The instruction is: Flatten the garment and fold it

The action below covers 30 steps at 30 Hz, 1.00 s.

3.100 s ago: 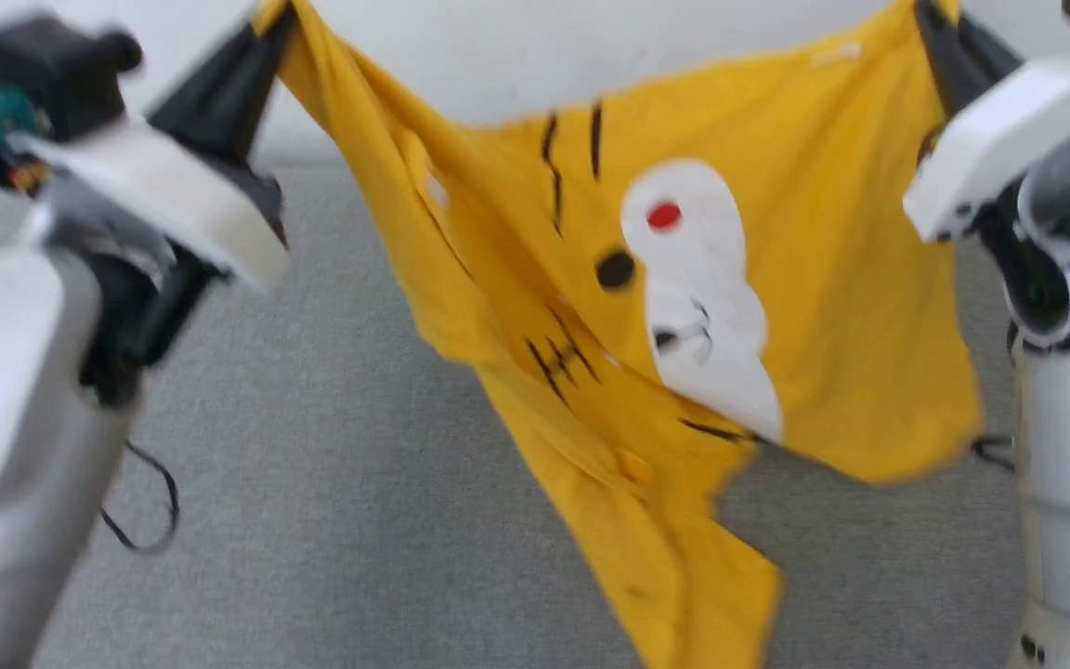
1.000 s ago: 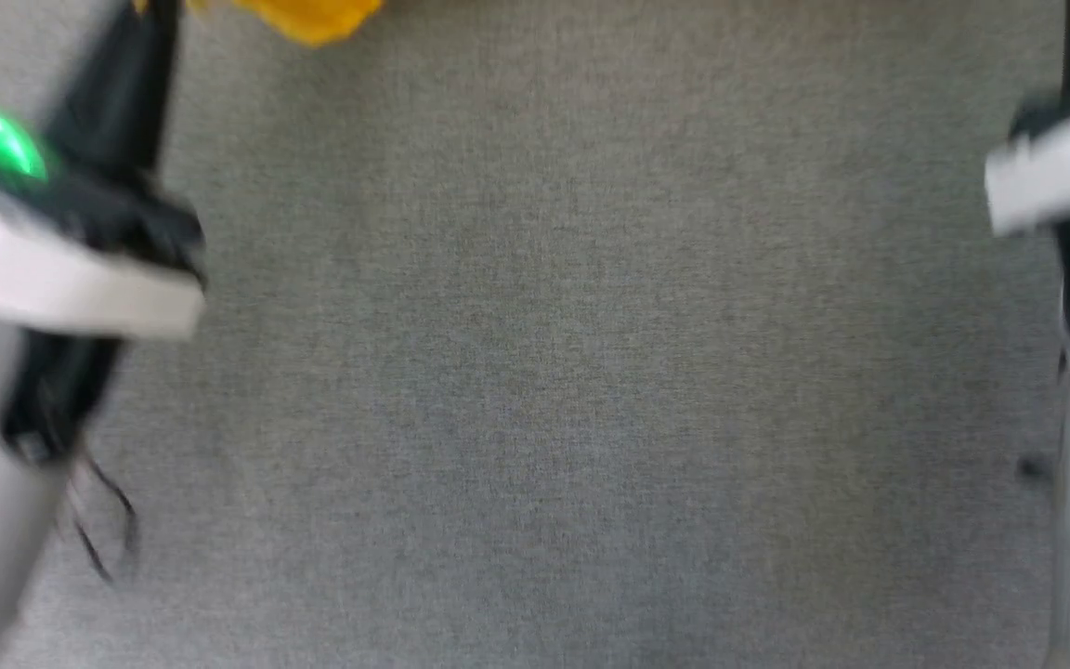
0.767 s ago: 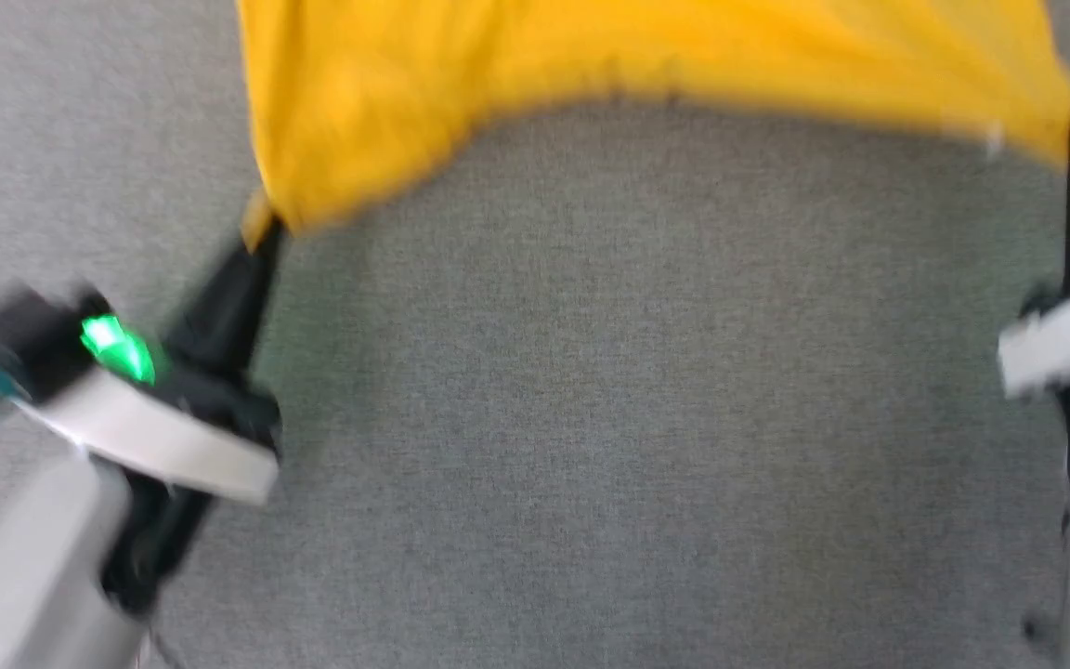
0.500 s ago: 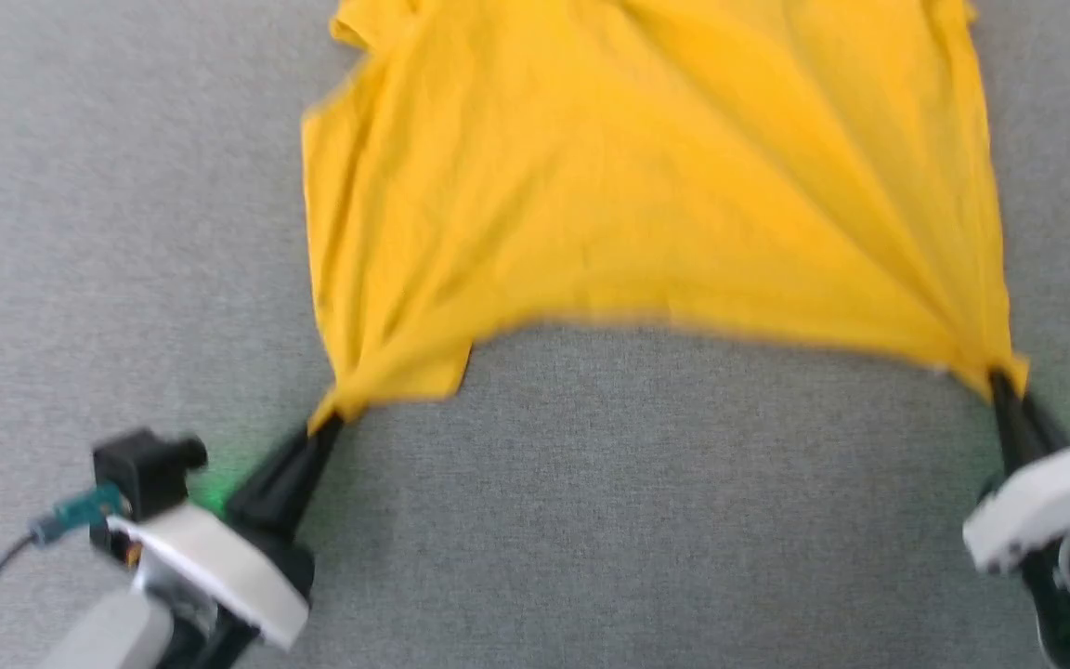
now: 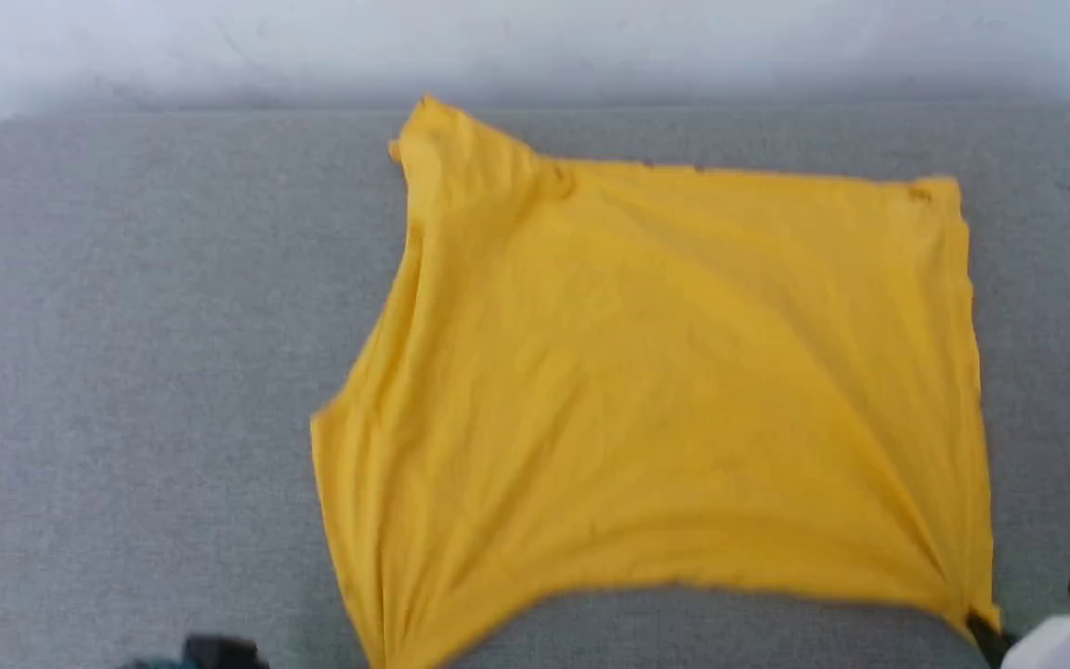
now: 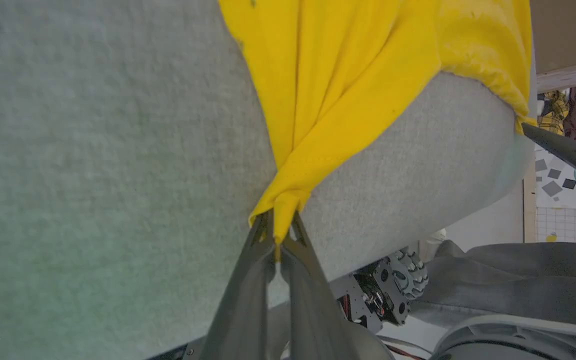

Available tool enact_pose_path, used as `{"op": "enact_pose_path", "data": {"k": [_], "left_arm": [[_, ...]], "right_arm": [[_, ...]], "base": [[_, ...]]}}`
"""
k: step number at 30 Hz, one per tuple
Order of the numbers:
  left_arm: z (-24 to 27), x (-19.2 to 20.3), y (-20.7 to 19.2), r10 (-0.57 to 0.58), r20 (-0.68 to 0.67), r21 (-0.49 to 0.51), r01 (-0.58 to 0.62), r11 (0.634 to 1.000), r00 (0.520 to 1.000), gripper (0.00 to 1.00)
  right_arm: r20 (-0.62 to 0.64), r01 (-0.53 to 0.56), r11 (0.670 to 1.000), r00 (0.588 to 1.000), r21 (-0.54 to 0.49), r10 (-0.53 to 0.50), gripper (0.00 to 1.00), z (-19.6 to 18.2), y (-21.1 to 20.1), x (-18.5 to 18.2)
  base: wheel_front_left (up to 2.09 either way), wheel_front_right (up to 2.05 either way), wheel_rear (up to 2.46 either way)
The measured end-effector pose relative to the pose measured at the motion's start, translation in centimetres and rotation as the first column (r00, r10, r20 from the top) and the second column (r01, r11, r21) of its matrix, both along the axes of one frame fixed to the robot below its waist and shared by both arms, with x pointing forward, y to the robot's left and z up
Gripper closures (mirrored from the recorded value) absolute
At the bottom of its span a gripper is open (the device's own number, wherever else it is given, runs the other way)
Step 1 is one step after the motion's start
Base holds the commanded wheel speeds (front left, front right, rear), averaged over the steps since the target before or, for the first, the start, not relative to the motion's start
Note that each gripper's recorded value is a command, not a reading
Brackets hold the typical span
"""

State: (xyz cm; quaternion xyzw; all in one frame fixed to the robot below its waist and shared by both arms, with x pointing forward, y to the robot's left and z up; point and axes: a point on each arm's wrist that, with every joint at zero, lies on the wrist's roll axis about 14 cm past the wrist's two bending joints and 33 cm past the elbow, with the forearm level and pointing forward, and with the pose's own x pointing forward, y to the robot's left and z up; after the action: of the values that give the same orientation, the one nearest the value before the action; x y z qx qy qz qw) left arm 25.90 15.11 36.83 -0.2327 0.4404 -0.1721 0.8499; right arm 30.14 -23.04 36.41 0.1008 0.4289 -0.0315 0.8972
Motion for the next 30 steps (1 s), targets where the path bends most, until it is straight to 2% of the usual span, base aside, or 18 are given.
{"op": "enact_pose_path", "data": {"k": [6,10,12,16,20,25,30], "left_arm": [[-1.3,-8.3,-1.1,-0.024,-0.244,-0.034,0.016,0.999,0.97,1.0],[-0.4,-9.9,-1.8,-0.006,-0.248,-0.071,-0.012,0.997,0.969,1.0],[0.3,-9.4,-1.3,0.022,-0.195,-0.061,-0.034,0.998,0.981,1.0],[2.1,-6.8,0.0,0.075,-0.036,-0.032,-0.076,0.997,0.997,1.0],[4.7,-3.2,0.6,0.077,0.141,-0.012,-0.076,0.997,0.987,1.0],[8.5,1.7,1.1,0.052,0.351,0.018,-0.062,0.998,0.935,1.0],[11.3,5.9,1.1,0.021,0.486,0.032,-0.042,0.999,0.874,1.0]], "right_arm": [[-0.188,-0.005,1.0,0.982,-0.004,0.004,1.0,-1.1,-0.9,-6.4],[-0.297,0.034,0.999,0.954,0.003,-0.032,1.0,-1.9,-1.6,-10.9],[-0.292,0.049,0.999,0.955,0.003,-0.047,1.0,-1.7,-1.8,-11.7],[-0.194,0.046,0.999,0.98,-0.001,-0.045,1.0,-0.3,-1.8,-10.1],[-0.08,0.03,0.999,0.996,-0.016,-0.031,1.0,1.4,-1.7,-7.7],[0.078,0.011,0.997,0.997,-0.07,-0.006,1.0,4.1,-2.2,-3.7],[0.169,0.007,0.994,0.986,-0.108,0.011,1.0,5.7,-2.4,-0.5]], "base": [[0.0,0.0,0.0],[0.0,0.0,0.0],[0.0,0.0,0.0],[0.0,0.0,0.0],[0.0,0.0,0.0],[0.0,0.0,0.0],[0.0,0.0,0.0]]}}
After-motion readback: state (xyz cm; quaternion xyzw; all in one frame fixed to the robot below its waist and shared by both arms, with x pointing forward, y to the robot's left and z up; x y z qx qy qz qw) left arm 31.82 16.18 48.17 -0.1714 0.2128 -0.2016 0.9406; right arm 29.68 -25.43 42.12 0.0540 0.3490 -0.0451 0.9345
